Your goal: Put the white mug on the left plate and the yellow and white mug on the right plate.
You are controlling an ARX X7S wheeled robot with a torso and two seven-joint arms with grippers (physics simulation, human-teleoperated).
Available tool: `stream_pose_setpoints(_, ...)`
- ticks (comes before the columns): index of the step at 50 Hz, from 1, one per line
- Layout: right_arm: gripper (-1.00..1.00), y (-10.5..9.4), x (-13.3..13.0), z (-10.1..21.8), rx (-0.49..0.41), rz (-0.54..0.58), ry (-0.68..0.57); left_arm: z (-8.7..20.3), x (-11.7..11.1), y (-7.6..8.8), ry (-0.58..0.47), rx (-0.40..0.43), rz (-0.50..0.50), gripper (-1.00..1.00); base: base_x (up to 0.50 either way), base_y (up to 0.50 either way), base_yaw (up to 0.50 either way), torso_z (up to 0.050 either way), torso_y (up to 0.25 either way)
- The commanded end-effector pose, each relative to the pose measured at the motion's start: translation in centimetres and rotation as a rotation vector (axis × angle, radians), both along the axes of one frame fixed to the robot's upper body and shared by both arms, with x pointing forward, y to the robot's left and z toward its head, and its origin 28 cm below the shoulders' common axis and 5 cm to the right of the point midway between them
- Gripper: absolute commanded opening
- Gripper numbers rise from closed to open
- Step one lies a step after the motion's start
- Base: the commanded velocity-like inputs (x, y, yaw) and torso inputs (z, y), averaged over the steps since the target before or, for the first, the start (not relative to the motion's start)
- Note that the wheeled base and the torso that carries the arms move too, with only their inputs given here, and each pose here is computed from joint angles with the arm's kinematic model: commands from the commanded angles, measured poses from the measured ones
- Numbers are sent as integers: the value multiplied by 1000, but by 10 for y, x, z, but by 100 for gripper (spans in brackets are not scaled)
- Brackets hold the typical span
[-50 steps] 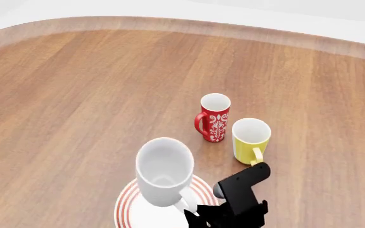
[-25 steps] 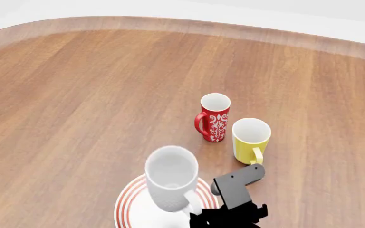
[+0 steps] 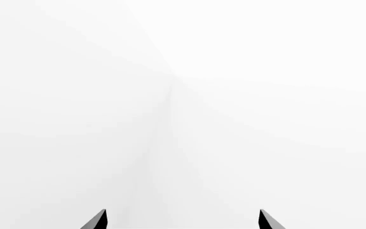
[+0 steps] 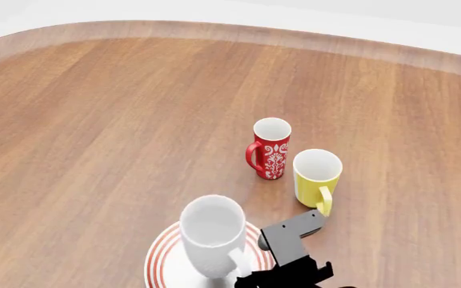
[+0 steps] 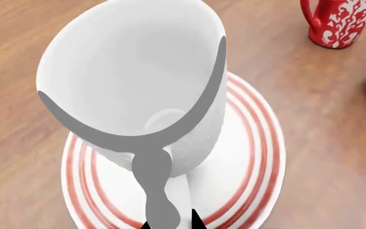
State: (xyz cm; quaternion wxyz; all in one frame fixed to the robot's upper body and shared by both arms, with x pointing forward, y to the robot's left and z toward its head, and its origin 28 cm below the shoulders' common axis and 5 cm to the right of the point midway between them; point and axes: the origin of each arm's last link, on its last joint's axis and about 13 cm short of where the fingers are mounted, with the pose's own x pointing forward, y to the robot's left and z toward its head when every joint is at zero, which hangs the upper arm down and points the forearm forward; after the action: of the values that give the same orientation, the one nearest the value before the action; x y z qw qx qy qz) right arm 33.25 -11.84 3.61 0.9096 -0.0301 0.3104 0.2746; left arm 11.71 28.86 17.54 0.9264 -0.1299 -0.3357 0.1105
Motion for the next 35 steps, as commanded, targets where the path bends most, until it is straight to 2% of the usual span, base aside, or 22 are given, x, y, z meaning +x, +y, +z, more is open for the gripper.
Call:
stream_pose_setpoints(1,-100,4,2,2,7,6,-1,0,-1,0,-2,-1,0,100,0,0,0,0,0)
stream_pose_setpoints(3,-100,4,2,1,-3,-3,-6,0,-2,0,-2,-1,1,100,0,0,0,0,0)
stream_pose_setpoints(4,100,4,2,2,2,-6,-10,0,-2,0,-3,-2,1,100,0,0,0,0,0)
stream_pose_setpoints(11,100,0,-4,4,24,-10,-22,0,-3,0,-4,-2,0,100,0,0,0,0,0)
stream_pose_setpoints(23,100,-31,-42,13,35,-51,-53,1,-1,-1,-3,-2,-1,100,0,0,0,0,0)
stream_pose_setpoints(30,100,-41,-55,36,78,-85,-128,1,2,-1,-3,-1,-4,100,0,0,0,0,0)
stream_pose_setpoints(35,100,-43,-62,57,131,-103,-227,2,4,-1,-3,0,-5,100,0,0,0,0,0)
